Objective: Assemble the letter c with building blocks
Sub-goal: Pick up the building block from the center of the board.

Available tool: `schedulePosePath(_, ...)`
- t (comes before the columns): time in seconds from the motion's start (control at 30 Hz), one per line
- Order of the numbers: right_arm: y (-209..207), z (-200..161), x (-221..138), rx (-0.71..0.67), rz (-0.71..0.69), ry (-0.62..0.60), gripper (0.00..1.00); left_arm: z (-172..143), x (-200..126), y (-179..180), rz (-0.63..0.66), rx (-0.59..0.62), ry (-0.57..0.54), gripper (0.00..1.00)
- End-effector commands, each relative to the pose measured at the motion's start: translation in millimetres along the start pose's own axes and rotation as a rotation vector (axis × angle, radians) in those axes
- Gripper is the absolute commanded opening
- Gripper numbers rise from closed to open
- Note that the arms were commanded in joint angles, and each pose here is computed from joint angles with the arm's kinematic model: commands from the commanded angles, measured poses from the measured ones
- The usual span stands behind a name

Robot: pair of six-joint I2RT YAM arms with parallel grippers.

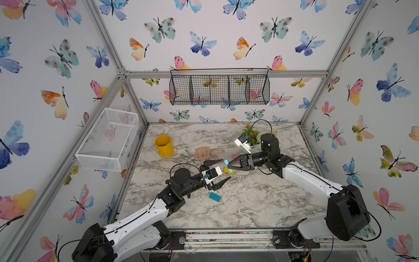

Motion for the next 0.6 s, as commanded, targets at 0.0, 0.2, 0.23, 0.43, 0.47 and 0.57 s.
schedulePosePath(0.0, 7.7, -0.6, -2.3, -0.030, 0.024, -0.007, 0.26, 14.9, 4.4, 2.3, -0.007, 0.028, -0.043, 0.78)
schedulePosePath(0.2, 12.6, 2.9, -3.4, -0.043, 0.029, -0.022, 0.26, 12.5, 8.8, 0.5, -0.040, 0.035, -0.025, 0.73)
schedulePosePath(0.23, 12.8, 3.2, -3.3, -0.042, 0.029, -0.022, 0.26, 12.2, 9.0, -0.3, -0.045, 0.035, -0.026, 0.73)
schedulePosePath(0.43, 14.3, 5.6, -3.4, -0.044, 0.034, -0.027, 0.26, 11.6, 8.4, -3.8, -0.076, 0.047, -0.029, 0.73)
schedulePosePath(0.47, 14.7, 5.8, -3.6, -0.045, 0.034, -0.029, 0.26, 11.4, 8.7, -3.3, -0.071, 0.047, -0.028, 0.74)
schedulePosePath(0.57, 15.6, 5.7, -3.8, -0.046, 0.035, -0.030, 0.26, 11.7, 10.0, -2.9, -0.072, 0.052, -0.027, 0.74)
Point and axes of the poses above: each gripper's point midway between its finger pads, its own x axis out along the fingers, its own y axis along the line the jaws close on, z = x × y, the point moved 6 cm from there along -x, back along the fingers, and after that the axes turned 12 degrees about -x, right-handed, at the moved point
